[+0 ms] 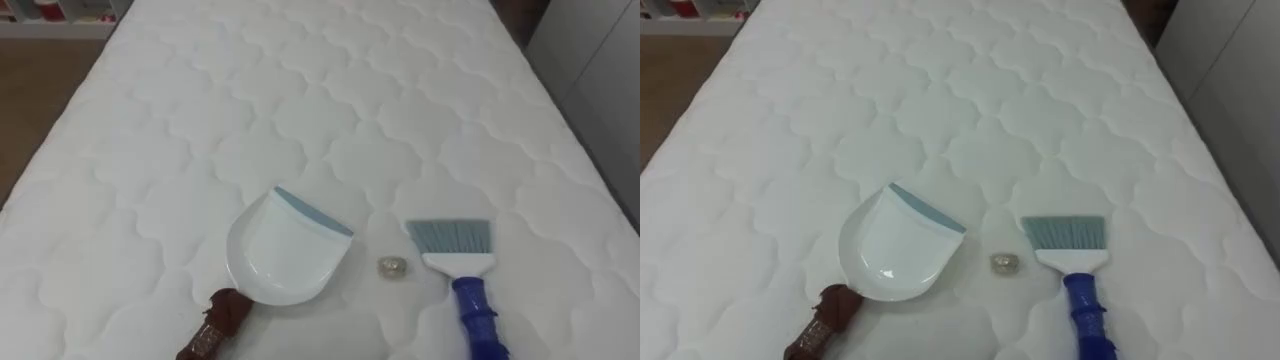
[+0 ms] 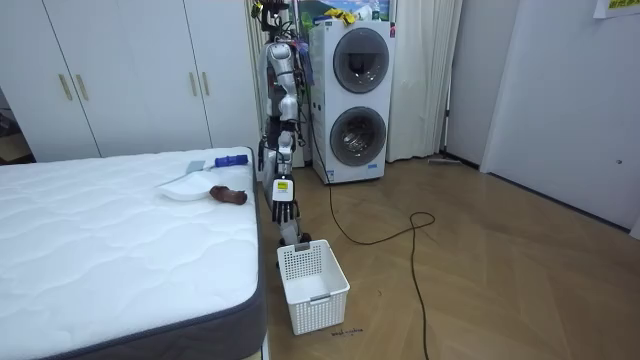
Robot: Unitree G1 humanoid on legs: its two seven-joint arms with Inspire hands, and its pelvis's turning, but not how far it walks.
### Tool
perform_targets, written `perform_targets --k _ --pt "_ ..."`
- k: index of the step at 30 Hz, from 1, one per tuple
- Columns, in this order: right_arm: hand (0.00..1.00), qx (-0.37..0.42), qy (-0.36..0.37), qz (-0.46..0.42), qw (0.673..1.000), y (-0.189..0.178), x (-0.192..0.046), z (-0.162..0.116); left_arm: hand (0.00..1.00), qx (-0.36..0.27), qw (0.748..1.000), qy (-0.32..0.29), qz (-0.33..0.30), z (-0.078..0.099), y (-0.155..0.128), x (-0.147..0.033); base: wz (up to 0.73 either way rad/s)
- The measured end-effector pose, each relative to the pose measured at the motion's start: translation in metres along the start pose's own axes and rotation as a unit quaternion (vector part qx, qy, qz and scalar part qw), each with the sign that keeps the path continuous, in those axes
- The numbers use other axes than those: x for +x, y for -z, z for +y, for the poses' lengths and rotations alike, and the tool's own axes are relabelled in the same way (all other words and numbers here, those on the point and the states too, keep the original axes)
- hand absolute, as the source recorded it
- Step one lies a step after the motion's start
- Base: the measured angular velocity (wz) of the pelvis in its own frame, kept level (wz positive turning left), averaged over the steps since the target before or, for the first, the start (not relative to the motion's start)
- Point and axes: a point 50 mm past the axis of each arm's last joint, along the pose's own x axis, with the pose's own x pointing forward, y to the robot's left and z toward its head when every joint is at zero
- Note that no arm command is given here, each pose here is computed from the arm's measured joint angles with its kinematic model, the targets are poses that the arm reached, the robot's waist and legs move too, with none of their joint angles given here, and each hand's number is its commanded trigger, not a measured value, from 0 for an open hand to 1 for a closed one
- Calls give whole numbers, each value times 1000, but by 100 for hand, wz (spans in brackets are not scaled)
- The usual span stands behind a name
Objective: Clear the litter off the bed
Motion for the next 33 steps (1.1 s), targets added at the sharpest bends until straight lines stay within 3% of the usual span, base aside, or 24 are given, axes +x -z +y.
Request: perform_targets --k 18,23,28,31,33 --pt "0 26 4 -3 1000 5 0 1 0 7 1000 -24 -18 3 -7 0 3" --pt "0 37 9 -4 999 8 0 2 0 -1 996 -73 -44 10 -16 -1 4" --pt "0 40 16 -17 999 6 0 1 0 -40 985 -145 -84 28 -32 -4 4" --pt "0 52 17 -21 998 5 0 1 0 -67 966 -207 -139 44 -51 -11 15" --pt "0 52 20 -24 998 5 -1 -2 0 -99 939 -255 -209 56 -74 -22 0"
